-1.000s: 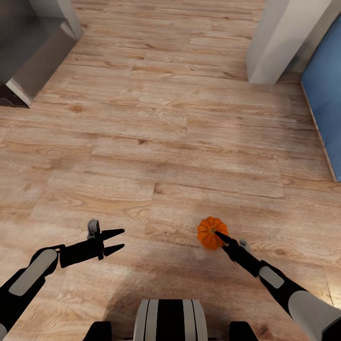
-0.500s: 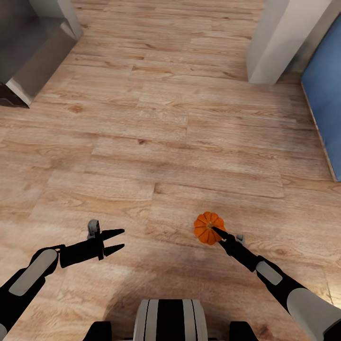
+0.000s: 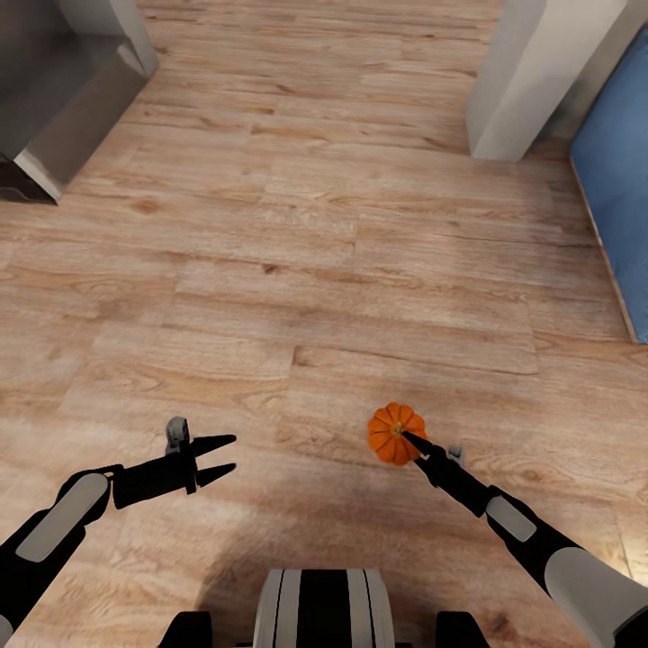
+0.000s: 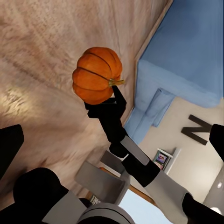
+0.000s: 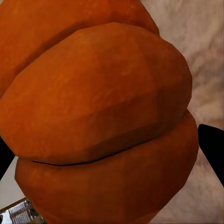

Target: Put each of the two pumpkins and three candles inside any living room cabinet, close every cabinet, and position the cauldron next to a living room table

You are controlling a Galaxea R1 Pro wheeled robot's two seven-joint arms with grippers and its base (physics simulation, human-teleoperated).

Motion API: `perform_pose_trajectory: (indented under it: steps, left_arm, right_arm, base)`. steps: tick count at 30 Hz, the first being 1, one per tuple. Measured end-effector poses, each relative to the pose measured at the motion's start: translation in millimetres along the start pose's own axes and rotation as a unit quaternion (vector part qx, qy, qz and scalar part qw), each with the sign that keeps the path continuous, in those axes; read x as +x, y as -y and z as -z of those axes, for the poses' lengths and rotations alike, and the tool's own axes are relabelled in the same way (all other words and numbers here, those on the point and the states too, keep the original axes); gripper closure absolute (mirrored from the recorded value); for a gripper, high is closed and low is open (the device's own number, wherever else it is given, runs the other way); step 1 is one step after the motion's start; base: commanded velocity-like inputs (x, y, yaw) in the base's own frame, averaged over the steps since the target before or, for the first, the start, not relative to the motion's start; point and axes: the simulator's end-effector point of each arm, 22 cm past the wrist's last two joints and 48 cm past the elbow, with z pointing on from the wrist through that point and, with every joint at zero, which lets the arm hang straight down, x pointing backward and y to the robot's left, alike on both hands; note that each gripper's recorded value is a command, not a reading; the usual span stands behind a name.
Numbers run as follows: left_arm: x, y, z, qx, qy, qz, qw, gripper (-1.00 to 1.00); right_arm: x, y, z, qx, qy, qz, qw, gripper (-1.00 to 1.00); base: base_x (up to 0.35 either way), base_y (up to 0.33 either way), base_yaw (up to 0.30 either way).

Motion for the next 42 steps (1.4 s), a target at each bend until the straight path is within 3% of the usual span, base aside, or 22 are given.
perform_pose_trajectory:
  steps: [7,31,42]
  left_arm:
    - [1,34,4.5,0.03,-0.003,-0.03,0.9991,-1.0]
    - [6,88,16.8,0.053,0.002,-0.079,0.9955,-1.0]
    - [9,112,22.8,0.062,0.006,-0.099,0.9931,-1.0]
  right_arm:
    - [-7,-16,2.3,-0.009,0.006,0.008,0.9999,1.0]
    - [-25,-69,12.2,-0.038,0.023,0.035,0.9984,1.0]
    - [-32,-95,17.4,-0.054,0.03,0.048,0.9969,1.0]
  base:
    - [-0.002,0.0,0.0]
    - [-0.003,0.0,0.0]
    - [-0.196,0.0,0.0]
